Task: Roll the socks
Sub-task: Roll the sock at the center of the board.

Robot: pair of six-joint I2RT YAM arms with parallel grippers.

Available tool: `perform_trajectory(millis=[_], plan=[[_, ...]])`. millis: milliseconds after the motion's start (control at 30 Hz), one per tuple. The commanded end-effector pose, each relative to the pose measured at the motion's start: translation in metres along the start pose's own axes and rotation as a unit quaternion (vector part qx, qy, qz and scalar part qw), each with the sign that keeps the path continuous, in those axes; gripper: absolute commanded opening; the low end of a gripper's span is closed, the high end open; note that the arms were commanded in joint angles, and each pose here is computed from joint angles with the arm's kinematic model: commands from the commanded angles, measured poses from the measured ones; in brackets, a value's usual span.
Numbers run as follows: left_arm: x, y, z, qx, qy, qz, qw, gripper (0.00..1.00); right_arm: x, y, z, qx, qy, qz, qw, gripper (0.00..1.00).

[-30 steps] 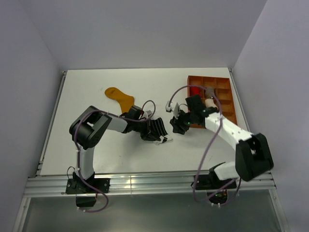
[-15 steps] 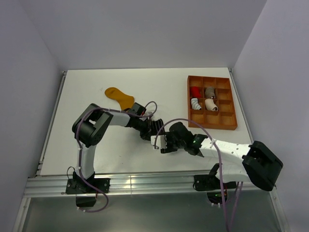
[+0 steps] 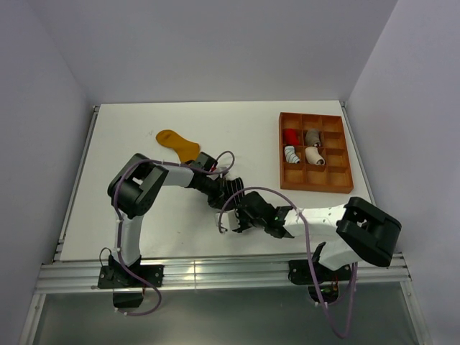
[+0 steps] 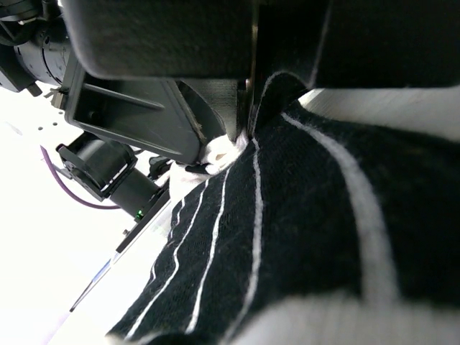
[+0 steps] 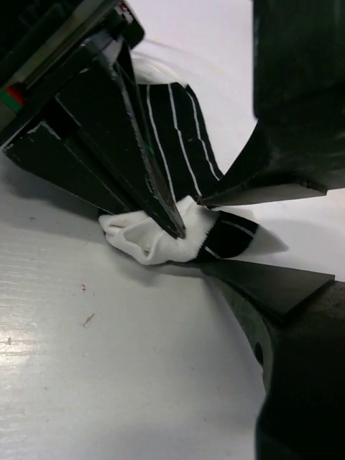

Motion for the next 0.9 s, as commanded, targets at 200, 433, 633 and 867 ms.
perform_trajectory(millis=[200, 433, 633, 867], plan=[[0.008, 0.008, 0.030, -0.038, -0.056, 0.029, 0.997, 0.04, 0.009, -0.008, -0.012, 0.006, 0.009, 0.014, 1.000, 0.32], [-0.001, 0.006, 0.018, -0.005, -0.043, 0.005, 0.999, 0.20, 0.004, -0.016, -0.008, 0.046, -0.086, -0.002, 0.995, 0.16], [-0.027, 0.000, -0.005, 0.022, 0.003, -0.094, 0.995, 0.38, -0.009, -0.015, -0.016, 0.103, -0.184, -0.010, 0.977, 0.16], [-0.045, 0.004, -0.010, 0.025, 0.017, -0.197, 0.980, 0.41, -0.012, -0.003, -0.033, 0.180, -0.272, -0.012, 0.945, 0.15]])
Point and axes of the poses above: each gripper's point midway between its finger pads, its own x axis out along the fingers, its own z axis along the line the jaws close on, y = z × x, the point moved 10 cm from there along -x, back along the fingers, and after that the axes turned 2 degrees about -x, right-handed, at the moved point
